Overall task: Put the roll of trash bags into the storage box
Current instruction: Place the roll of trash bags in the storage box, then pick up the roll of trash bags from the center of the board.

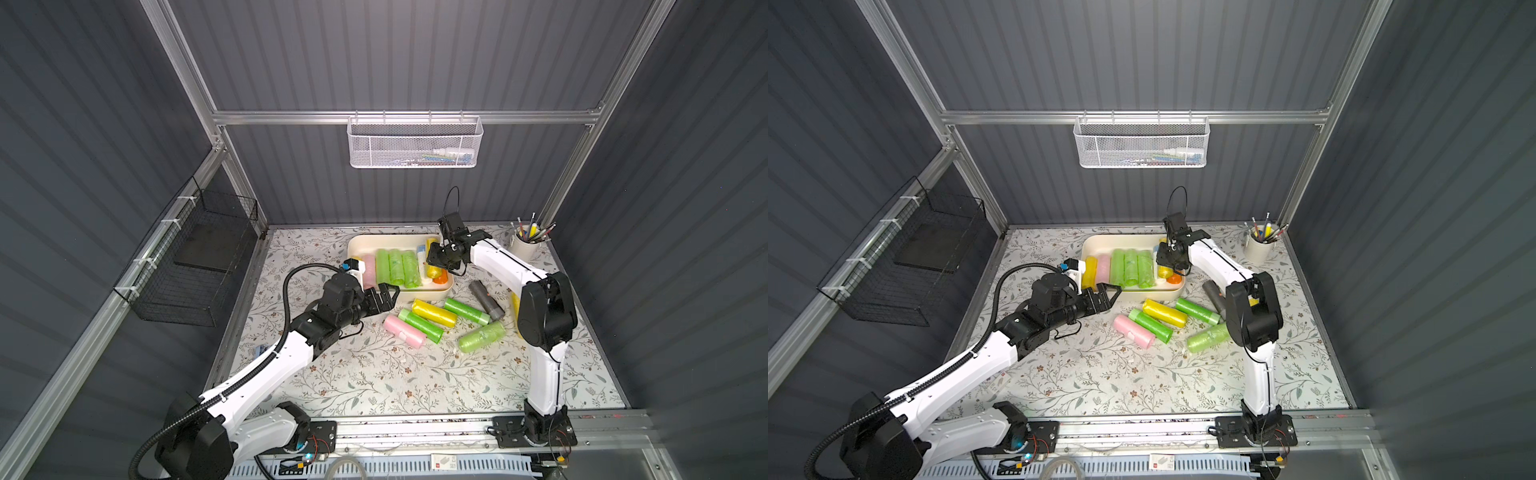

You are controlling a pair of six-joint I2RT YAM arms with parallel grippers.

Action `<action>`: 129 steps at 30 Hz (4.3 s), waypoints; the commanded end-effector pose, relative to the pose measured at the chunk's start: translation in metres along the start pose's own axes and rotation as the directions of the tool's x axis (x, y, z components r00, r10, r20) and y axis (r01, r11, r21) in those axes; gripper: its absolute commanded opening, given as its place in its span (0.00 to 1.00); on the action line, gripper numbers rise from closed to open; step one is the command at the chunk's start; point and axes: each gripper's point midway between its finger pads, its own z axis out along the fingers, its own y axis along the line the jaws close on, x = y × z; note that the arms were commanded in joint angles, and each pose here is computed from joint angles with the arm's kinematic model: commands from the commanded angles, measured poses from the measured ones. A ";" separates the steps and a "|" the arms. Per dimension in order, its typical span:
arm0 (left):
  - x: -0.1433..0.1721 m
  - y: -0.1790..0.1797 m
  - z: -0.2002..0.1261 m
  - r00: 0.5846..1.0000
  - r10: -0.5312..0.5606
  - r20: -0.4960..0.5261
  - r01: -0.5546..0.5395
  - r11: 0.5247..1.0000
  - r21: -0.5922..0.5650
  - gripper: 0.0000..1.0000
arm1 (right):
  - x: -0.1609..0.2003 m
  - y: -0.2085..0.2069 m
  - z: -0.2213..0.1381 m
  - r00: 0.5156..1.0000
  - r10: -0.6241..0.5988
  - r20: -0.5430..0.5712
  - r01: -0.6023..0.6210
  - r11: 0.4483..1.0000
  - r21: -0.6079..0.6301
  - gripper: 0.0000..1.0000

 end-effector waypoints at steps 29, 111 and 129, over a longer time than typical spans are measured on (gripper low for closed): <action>-0.003 0.000 0.013 1.000 0.002 -0.030 -0.003 1.000 -0.014 1.00 | -0.020 -0.020 0.037 0.999 0.027 -0.040 -0.027 1.000 0.001 0.56; 0.123 0.044 0.079 0.928 -0.363 -0.083 0.316 0.886 -0.339 0.93 | 0.196 -0.050 -0.169 0.983 -0.128 0.130 0.165 0.930 -0.328 0.99; 0.141 0.054 0.093 0.925 -0.367 -0.103 0.306 0.875 -0.375 0.82 | 0.203 -0.058 -0.168 0.987 -0.109 0.118 0.141 0.939 -0.313 0.99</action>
